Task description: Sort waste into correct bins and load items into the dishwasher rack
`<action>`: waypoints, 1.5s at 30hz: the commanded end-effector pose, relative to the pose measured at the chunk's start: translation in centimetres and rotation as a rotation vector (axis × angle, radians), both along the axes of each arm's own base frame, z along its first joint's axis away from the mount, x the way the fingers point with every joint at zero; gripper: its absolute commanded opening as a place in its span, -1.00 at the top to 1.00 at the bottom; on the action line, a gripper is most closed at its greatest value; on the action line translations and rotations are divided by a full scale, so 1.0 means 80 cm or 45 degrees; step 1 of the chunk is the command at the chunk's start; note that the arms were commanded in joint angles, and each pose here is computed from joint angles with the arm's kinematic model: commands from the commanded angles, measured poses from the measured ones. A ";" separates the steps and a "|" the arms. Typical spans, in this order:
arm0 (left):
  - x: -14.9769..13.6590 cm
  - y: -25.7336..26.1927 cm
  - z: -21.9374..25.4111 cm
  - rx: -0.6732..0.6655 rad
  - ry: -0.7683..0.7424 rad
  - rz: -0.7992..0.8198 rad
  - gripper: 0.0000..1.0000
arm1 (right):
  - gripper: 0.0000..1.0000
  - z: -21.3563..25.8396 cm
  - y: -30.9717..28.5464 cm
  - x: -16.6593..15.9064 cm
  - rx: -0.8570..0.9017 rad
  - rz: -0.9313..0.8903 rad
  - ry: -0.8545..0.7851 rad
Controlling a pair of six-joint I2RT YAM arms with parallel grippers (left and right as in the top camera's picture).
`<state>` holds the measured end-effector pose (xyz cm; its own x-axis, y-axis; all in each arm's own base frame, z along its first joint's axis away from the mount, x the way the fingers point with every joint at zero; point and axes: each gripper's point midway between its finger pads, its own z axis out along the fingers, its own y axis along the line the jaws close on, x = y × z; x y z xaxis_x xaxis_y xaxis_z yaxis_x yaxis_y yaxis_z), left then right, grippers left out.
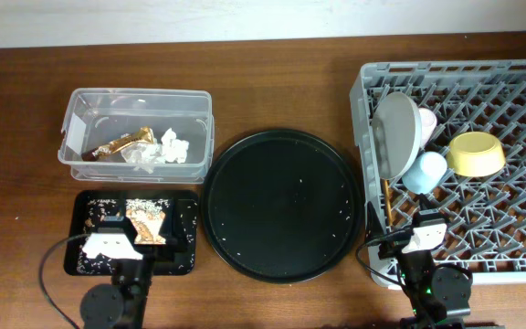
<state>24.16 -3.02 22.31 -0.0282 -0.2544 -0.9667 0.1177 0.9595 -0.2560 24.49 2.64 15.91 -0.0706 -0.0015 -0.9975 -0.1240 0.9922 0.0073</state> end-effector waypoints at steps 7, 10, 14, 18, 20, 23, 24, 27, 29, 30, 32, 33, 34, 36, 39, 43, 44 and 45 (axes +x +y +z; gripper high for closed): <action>0.002 -0.008 -0.063 0.000 0.027 -0.049 -0.99 | -0.97 -0.002 0.004 -0.001 0.002 0.021 0.001; 0.002 -0.006 -0.082 0.009 0.097 -0.034 -0.99 | -0.97 -0.002 0.004 -0.001 0.002 0.021 0.001; 0.003 0.003 -0.083 0.037 0.100 0.013 -0.99 | -0.97 -0.002 0.004 -0.001 0.002 0.021 0.001; 0.005 0.020 -0.084 0.074 0.098 0.080 -0.99 | -0.97 -0.002 0.004 -0.001 0.002 0.021 0.001; 0.005 0.025 -0.084 0.094 0.097 0.100 -0.99 | -0.97 -0.002 0.004 -0.001 0.002 0.021 0.001; 0.005 0.024 -0.084 0.198 0.088 0.089 -0.99 | -0.97 -0.002 0.004 -0.001 0.002 0.021 0.001; 0.005 0.024 -0.084 0.229 0.085 0.089 -0.99 | -0.97 -0.002 0.004 -0.001 0.002 0.021 0.001; 0.005 0.026 -0.084 0.280 0.083 0.098 -0.99 | -0.97 -0.002 0.004 -0.001 0.002 0.021 0.001; 0.005 0.026 -0.084 0.317 0.080 0.094 -0.99 | -0.97 -0.002 0.004 -0.001 0.002 0.021 0.001; 0.005 0.026 -0.084 0.337 0.078 0.093 -0.99 | -0.96 -0.002 0.004 -0.001 0.002 0.021 0.001; 0.005 0.026 -0.084 0.387 0.074 0.091 -0.99 | -0.97 -0.002 0.004 -0.001 0.002 0.021 0.001; 0.005 0.026 -0.084 0.388 0.074 0.091 -0.99 | -0.97 -0.002 0.004 -0.001 0.002 0.021 0.001; 0.005 0.026 -0.084 0.387 0.074 0.091 -0.99 | -0.97 -0.002 0.004 -0.001 0.002 0.021 0.001; 0.005 0.024 -0.084 0.386 0.071 0.082 -0.99 | -0.97 -0.002 0.004 -0.001 0.002 0.021 0.001; 0.005 0.024 -0.084 0.386 0.072 0.083 -0.99 | -0.97 -0.002 0.004 -0.001 0.002 0.021 0.001; 0.005 0.024 -0.084 0.386 0.072 0.083 -0.99 | -0.97 -0.002 0.004 -0.001 0.002 0.021 0.001; 0.005 0.024 -0.084 0.386 0.073 0.083 -0.99 | -0.97 -0.002 0.004 -0.001 0.002 0.021 0.001; 0.005 0.024 -0.084 0.386 0.073 0.083 -0.99 | -0.97 -0.002 0.004 -0.001 0.002 0.021 0.001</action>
